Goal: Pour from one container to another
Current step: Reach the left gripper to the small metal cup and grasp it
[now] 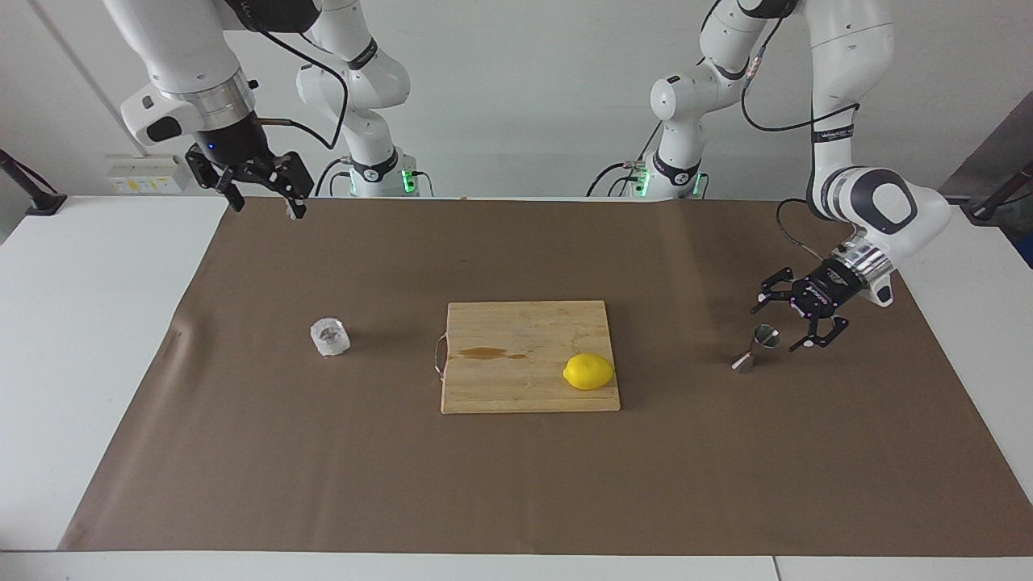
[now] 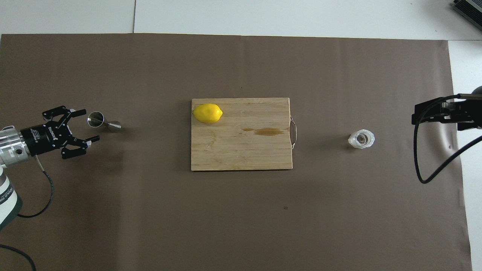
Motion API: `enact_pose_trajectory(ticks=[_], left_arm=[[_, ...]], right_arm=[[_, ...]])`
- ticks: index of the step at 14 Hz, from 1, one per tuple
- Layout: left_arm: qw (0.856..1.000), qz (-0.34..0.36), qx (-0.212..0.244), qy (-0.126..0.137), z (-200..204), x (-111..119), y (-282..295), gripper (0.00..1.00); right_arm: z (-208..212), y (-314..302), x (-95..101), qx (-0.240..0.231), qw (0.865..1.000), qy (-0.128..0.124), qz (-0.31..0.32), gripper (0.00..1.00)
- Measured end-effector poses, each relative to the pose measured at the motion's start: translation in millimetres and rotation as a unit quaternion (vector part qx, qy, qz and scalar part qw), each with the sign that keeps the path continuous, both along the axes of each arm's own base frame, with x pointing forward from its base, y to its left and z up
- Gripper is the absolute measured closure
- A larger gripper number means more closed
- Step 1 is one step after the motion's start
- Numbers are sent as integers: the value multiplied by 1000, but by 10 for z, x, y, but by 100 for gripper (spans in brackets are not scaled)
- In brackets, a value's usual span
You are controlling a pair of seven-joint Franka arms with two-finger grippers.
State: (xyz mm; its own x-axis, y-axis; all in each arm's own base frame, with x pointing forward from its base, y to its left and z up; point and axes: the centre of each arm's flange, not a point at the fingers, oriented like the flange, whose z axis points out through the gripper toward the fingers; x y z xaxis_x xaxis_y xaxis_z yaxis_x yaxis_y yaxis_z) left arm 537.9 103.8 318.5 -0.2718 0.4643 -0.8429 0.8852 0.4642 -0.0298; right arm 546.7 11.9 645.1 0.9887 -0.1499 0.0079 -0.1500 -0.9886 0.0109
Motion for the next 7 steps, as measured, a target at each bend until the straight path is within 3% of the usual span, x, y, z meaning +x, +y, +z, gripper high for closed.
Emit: enact_pose_trajectory(ticks=[7], left_arm=[[1000, 6, 0, -5, 9, 52, -134, 0]], right_arm=[[0, 0, 0, 0, 1000, 0, 0, 0]])
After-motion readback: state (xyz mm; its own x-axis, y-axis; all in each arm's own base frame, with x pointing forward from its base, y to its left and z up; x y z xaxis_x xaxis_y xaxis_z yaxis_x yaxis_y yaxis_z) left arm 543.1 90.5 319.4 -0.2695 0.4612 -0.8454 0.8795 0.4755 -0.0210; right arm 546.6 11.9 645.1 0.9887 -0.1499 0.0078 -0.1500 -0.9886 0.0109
